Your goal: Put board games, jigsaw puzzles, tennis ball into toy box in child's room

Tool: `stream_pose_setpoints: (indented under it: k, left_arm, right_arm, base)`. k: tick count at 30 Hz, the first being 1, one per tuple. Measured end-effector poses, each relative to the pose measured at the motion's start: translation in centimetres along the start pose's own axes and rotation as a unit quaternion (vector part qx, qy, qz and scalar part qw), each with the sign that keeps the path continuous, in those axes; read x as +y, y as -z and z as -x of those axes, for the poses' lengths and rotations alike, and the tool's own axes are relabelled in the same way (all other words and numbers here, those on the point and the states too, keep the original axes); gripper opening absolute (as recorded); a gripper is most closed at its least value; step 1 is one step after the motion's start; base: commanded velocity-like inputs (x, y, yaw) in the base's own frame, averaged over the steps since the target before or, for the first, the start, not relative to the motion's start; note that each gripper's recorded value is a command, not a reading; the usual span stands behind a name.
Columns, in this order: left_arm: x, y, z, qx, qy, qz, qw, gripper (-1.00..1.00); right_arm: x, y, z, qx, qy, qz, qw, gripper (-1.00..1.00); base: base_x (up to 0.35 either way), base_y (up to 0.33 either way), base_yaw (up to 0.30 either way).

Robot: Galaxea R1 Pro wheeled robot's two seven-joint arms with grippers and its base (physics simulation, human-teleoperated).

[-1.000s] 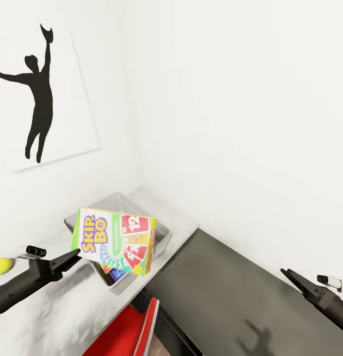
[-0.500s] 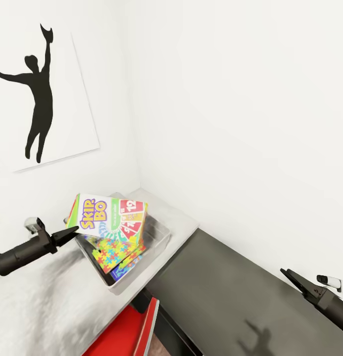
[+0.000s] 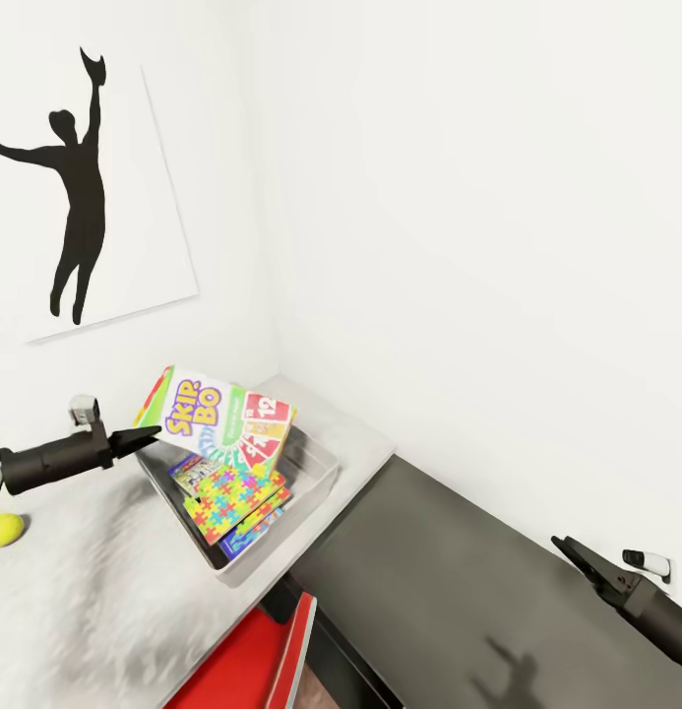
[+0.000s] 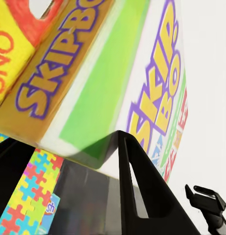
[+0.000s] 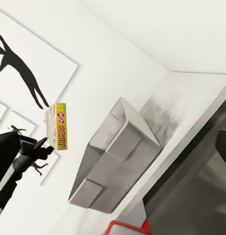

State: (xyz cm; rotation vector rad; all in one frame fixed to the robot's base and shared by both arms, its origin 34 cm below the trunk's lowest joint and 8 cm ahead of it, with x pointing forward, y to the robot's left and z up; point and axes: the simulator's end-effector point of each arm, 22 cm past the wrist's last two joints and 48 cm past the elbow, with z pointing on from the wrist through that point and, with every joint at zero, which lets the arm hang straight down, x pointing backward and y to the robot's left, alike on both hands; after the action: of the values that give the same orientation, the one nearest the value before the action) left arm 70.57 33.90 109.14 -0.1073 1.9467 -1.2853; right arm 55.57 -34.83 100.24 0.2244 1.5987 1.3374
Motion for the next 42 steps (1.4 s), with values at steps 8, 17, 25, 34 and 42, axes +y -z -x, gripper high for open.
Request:
stream_pose_setpoints:
  k: [8, 17, 25, 34, 42]
  left_arm:
    - [0.7, -0.3, -1.0, -0.01, 0.029, -0.009, 0.9995, -1.0]
    - [0.6, 0.9, 0.4, -0.038, 0.036, -0.016, 0.9985, -1.0]
    - [0.6, 1.4, 1.1, -0.043, 0.03, -0.012, 0.9985, -1.0]
    - [0.5, 1.7, 1.8, -0.041, 0.02, -0.006, 0.9989, -1.0]
    - [0.5, 1.5, 1.6, -0.034, 0.013, 0.0, 0.9994, -1.0]
  right_arm:
    - [0.1, -0.3, -0.5, -0.005, -0.006, 0.003, 1.0, 1.0]
    - [0.0, -0.3, -0.6, -0.005, -0.007, 0.003, 1.0, 1.0]
    - [0.0, -0.3, -0.6, -0.005, -0.008, 0.003, 1.0, 1.0]
    - [0.0, -0.3, -0.6, -0.004, -0.007, 0.003, 1.0, 1.0]
    - [0.0, -0.3, -0.7, -0.003, -0.008, 0.003, 1.0, 1.0]
  base:
    - [0.0, 0.0, 0.0]
    - [0.0, 0.0, 0.0]
    - [0.0, 0.0, 0.0]
    - [0.0, 0.0, 0.0]
    - [0.0, 0.0, 0.0]
